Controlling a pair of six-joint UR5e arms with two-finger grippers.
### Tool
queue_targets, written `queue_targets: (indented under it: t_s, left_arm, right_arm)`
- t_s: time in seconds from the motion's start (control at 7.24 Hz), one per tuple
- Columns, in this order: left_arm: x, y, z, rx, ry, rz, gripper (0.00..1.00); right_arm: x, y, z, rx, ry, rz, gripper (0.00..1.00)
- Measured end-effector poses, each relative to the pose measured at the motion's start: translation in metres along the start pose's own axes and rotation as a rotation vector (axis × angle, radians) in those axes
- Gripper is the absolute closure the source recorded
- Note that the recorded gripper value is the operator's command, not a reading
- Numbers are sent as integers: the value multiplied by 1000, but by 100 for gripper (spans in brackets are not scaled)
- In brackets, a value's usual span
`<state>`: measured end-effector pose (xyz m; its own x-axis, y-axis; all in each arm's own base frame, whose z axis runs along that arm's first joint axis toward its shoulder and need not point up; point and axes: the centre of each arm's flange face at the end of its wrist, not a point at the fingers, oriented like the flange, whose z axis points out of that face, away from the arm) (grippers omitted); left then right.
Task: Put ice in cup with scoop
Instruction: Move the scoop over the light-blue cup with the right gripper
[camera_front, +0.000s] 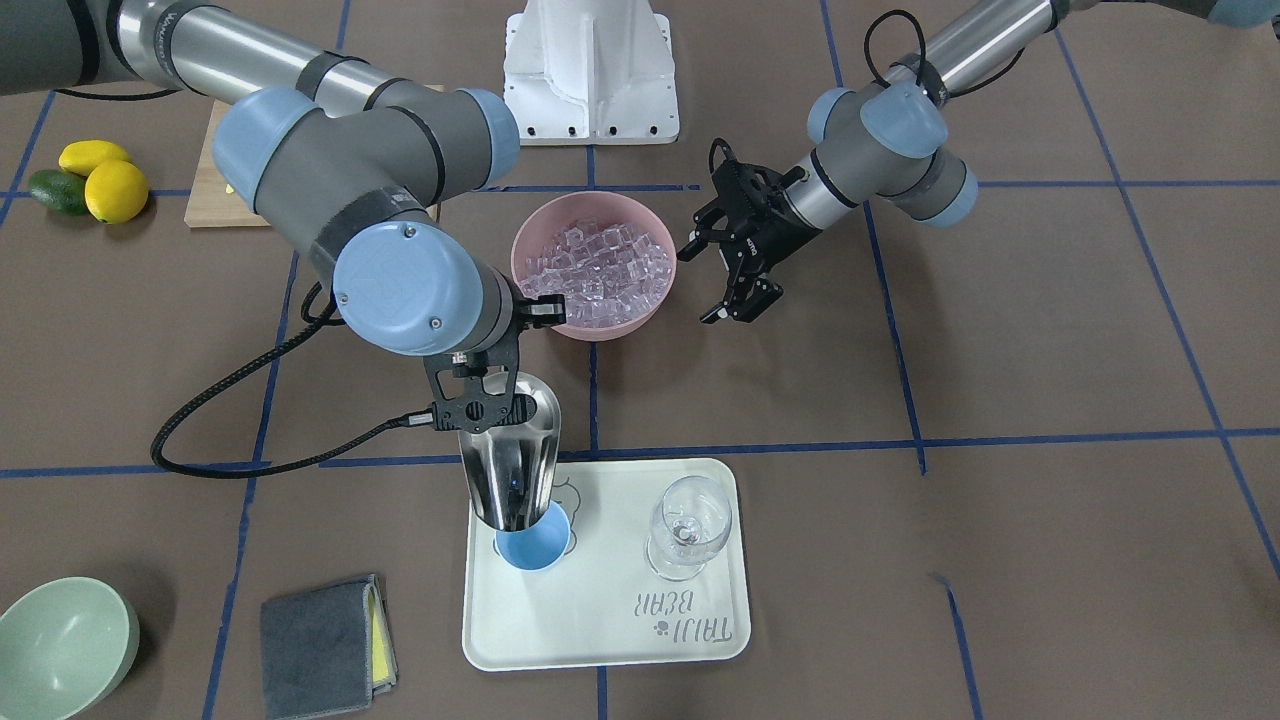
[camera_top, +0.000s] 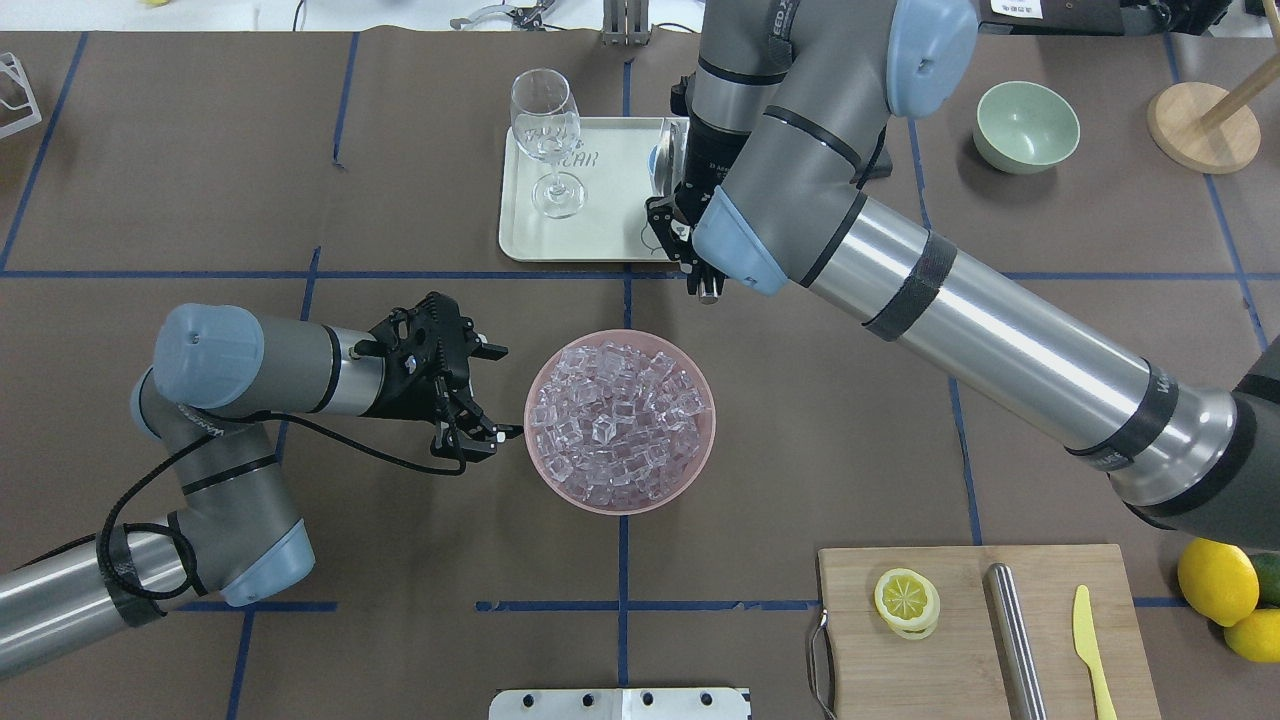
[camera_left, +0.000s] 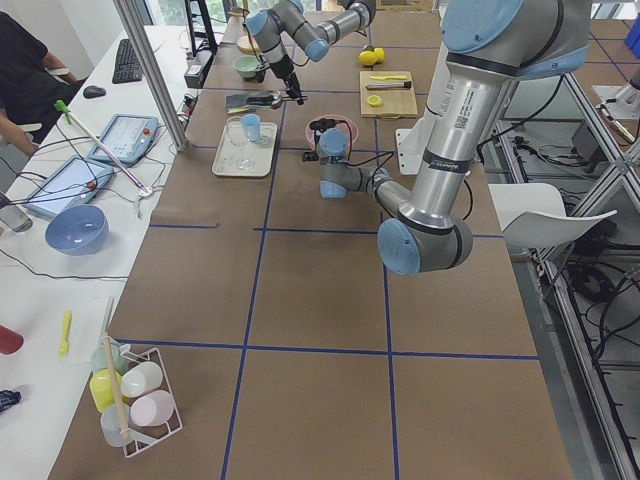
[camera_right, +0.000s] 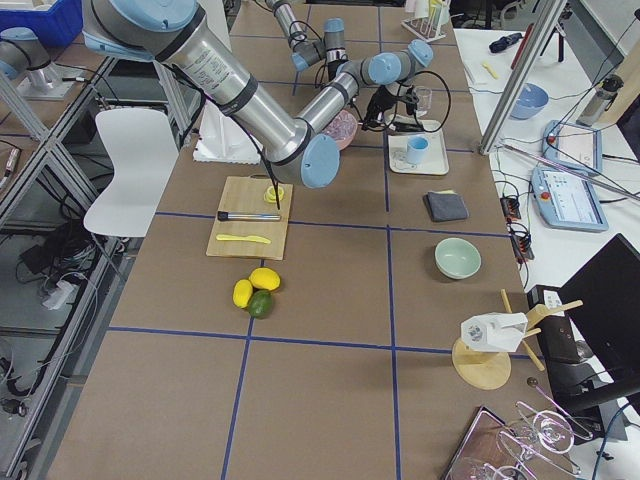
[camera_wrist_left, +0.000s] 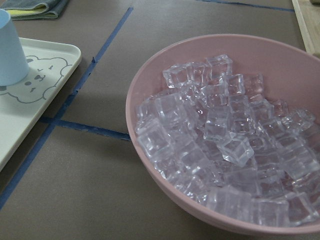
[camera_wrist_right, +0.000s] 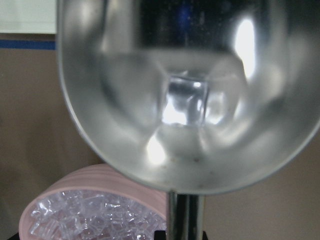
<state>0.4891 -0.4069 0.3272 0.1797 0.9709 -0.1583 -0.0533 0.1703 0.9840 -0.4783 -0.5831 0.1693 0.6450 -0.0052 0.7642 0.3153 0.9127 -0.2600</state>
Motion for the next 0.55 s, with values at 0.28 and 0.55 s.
queue_targets:
  t_s: [0.28,0.55]
  left_arm:
    - [1,-3,-2,5,-1,1,2]
    - [1,-5,-3,9,0,-3,2]
  right_arm:
    - [-3,6,-10,-27,13,-24,100]
    - [-18,5,-22,-93,83,-61,100]
